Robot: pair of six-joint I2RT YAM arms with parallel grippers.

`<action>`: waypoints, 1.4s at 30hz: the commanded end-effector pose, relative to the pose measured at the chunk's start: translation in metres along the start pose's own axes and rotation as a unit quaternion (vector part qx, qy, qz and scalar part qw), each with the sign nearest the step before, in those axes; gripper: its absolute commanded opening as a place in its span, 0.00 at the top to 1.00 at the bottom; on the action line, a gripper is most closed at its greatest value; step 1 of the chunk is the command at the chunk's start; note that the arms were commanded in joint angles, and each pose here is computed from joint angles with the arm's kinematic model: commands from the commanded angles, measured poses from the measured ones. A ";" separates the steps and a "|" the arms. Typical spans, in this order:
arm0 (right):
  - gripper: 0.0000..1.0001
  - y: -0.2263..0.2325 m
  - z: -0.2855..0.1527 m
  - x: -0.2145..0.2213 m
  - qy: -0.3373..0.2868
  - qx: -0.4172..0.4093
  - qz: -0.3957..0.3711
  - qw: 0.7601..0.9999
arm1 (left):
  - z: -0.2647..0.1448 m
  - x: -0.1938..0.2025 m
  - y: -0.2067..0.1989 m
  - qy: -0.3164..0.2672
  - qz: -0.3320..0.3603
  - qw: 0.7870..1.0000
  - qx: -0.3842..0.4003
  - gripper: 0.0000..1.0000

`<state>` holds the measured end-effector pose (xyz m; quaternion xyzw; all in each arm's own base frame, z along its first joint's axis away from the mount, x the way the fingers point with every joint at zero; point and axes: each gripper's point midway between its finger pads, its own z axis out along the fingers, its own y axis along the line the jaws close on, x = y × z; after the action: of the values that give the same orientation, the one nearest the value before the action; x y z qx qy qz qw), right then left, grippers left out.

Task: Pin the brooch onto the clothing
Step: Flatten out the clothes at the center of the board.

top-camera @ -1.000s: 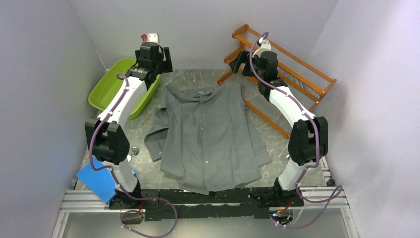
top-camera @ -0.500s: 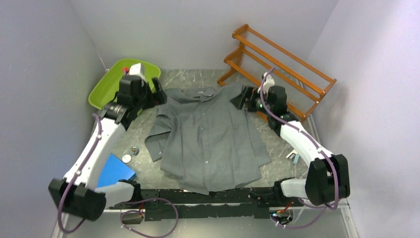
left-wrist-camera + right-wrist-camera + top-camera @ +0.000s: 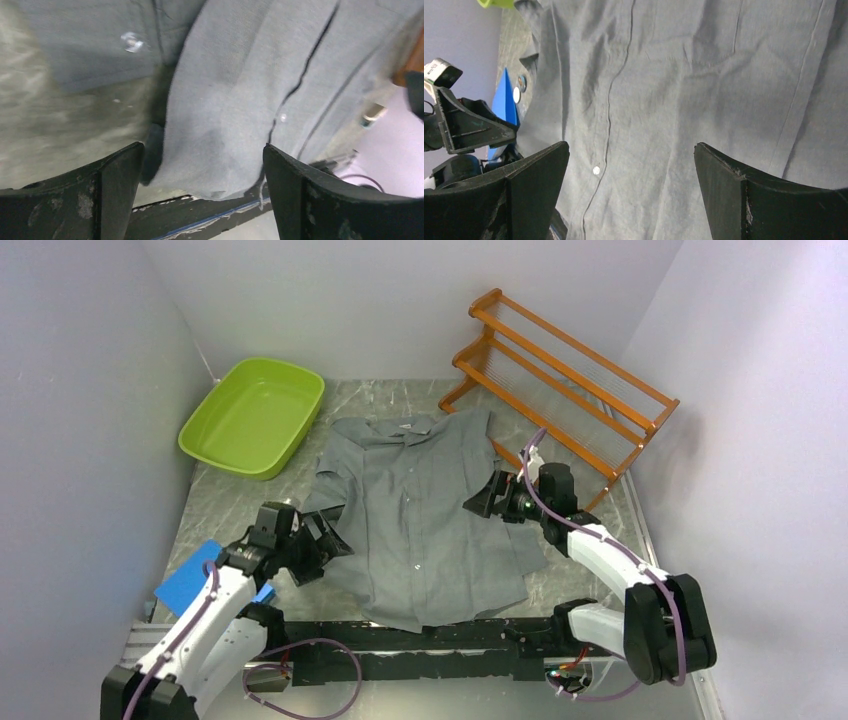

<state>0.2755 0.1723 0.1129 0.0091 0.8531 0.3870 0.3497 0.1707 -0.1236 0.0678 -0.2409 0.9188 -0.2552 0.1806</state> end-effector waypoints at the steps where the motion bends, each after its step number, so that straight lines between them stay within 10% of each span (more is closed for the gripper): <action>1: 0.00 0.002 0.005 0.007 0.004 -0.027 0.013 1.000 | -0.008 0.002 -0.051 -0.007 0.000 0.987 0.160 0.08; 14: 0.00 -0.006 0.009 0.013 0.015 -0.020 0.005 1.000 | 0.010 0.017 -0.047 0.038 0.037 0.983 0.178 0.13; 23: 0.00 -0.005 0.009 0.014 0.018 -0.024 0.004 1.000 | -0.018 0.037 -0.032 0.088 -0.022 0.990 0.104 0.33; 32: 0.00 -0.002 0.008 0.011 0.021 -0.024 -0.003 0.999 | -0.029 0.052 0.010 0.126 -0.060 0.989 -0.053 0.97; 42: 0.00 -0.069 -0.030 0.010 -0.020 0.211 0.041 0.976 | -0.037 0.054 0.038 0.103 -0.049 0.978 -0.176 0.97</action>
<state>0.2634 0.1445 0.0721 0.0713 0.8972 0.3057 0.3105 0.1090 -0.1239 0.0706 -0.2737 0.9415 -0.1924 0.0417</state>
